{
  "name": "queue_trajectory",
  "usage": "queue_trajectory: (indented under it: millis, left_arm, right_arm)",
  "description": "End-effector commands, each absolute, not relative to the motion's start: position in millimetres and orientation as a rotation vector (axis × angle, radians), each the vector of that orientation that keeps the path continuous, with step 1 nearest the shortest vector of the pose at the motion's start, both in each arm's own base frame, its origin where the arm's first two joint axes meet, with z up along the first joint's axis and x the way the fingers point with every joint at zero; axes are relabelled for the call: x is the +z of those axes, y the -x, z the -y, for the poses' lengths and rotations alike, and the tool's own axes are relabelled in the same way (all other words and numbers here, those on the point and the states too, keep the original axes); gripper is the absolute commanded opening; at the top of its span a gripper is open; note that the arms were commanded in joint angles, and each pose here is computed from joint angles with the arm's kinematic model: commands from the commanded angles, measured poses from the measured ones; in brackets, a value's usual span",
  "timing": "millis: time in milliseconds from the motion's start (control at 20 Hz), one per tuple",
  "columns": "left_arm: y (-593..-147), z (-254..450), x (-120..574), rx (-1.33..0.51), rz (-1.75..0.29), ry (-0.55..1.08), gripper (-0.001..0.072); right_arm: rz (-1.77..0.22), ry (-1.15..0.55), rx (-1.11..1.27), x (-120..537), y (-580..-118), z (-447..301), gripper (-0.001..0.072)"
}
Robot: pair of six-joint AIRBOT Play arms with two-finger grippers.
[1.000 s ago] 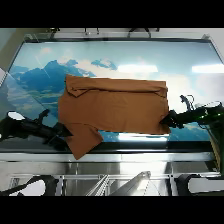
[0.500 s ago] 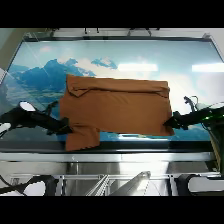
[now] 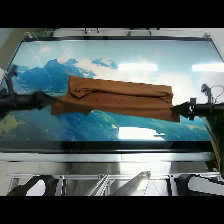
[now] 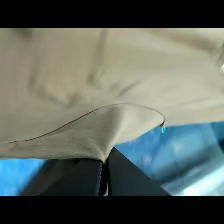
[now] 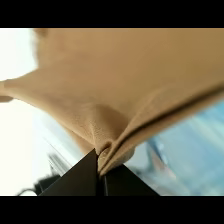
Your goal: Fold the shirts.
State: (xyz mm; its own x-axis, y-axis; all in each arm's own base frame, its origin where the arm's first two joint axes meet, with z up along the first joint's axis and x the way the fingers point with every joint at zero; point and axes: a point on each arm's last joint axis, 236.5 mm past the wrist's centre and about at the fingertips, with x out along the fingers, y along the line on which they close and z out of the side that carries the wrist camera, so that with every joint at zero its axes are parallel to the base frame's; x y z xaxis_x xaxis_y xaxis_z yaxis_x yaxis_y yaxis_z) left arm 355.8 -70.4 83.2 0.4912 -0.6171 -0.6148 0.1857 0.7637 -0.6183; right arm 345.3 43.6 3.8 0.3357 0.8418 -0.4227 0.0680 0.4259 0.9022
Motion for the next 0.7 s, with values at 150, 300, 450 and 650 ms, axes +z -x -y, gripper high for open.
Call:
queue_trajectory:
  millis: [150, 300, 450, 650]
  left_arm:
    - [-446, 79, 99, -0.561, -0.833, 0.411, 0.0029]
    - [-497, 92, 49, -0.615, -0.927, 0.429, 0.0024]
    - [-540, 109, 9, -0.695, -0.988, 0.427, 0.0022]
    - [-582, 124, -15, -0.745, -0.967, 0.394, 0.0025]
  right_arm:
    - [-0.896, -0.924, 0.516, 17, -430, -35, 0.0024]
    - [-0.900, -0.880, 0.446, -16, -465, -35, 0.0025]
    - [-0.950, -0.900, 0.390, -61, -484, -32, 0.0025]
    - [-1.015, -0.905, 0.352, -99, -481, -29, 0.0025]
